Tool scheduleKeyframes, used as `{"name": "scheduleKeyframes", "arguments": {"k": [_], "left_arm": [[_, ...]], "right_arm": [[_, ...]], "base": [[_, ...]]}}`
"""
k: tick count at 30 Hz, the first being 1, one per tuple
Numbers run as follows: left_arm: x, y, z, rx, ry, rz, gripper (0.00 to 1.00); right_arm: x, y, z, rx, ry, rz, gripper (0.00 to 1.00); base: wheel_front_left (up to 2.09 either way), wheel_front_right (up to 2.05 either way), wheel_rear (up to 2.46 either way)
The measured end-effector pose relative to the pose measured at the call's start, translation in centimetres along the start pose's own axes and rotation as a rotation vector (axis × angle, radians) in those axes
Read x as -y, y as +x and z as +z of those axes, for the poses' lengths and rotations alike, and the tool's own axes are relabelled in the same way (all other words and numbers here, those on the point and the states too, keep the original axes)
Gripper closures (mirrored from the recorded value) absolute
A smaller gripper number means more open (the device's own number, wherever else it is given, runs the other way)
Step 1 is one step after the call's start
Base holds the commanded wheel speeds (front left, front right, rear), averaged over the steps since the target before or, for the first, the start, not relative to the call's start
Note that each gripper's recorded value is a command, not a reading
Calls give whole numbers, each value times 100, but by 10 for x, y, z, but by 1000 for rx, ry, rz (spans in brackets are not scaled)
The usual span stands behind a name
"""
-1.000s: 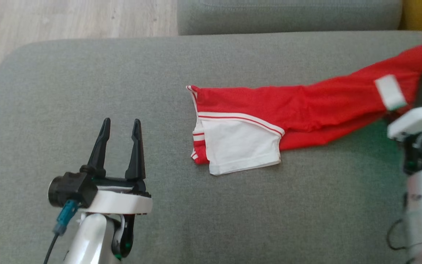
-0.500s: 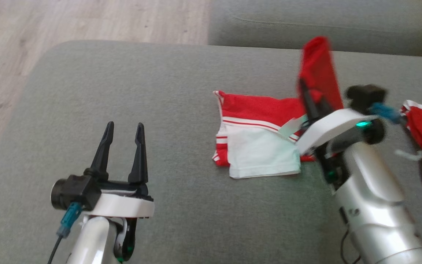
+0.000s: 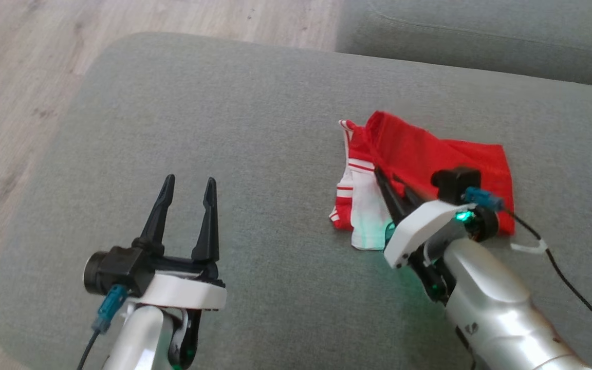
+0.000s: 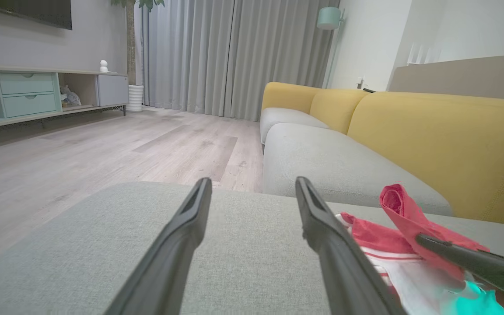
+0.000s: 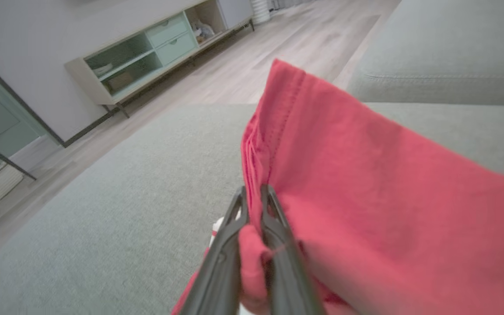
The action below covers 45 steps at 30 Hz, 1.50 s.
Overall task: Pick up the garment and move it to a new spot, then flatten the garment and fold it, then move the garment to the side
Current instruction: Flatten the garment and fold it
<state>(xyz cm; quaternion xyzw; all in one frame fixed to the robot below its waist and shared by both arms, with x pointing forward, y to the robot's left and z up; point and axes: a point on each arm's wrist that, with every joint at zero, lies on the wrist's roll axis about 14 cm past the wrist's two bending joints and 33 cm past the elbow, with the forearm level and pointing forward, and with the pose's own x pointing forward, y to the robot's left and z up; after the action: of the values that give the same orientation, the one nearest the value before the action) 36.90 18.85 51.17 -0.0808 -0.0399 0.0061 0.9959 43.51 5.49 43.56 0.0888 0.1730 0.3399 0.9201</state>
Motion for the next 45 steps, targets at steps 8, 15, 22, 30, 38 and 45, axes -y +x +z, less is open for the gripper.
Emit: {"name": "scheduleKeyframes", "arguments": {"k": [8,15,22,30,38,45], "left_arm": [[-6,-7,-1,-8,3,19,0],[-2,-7,-5,-16,-6,9,0],[18,-3,-7,-15,-21,-49,0],[40,6,0,9,-40,-102,0],[45,2,-6,-5,-45,-110,0],[40,-1,-13,-26,-44,-91,0]], "right_arm": [[-32,1,-17,-42,11,95,0],[-38,-4,2,37,55,98,0],[22,-22,70,234,-41,-78,0],[105,-115,69,347,-153,-394,0],[115,-160,54,368,-164,-505,0],[116,-174,40,361,-134,-535,0]], "base": [[0,0,0],[0,0,0],[0,0,0],[0,0,0],[0,0,0],[0,0,0]]}}
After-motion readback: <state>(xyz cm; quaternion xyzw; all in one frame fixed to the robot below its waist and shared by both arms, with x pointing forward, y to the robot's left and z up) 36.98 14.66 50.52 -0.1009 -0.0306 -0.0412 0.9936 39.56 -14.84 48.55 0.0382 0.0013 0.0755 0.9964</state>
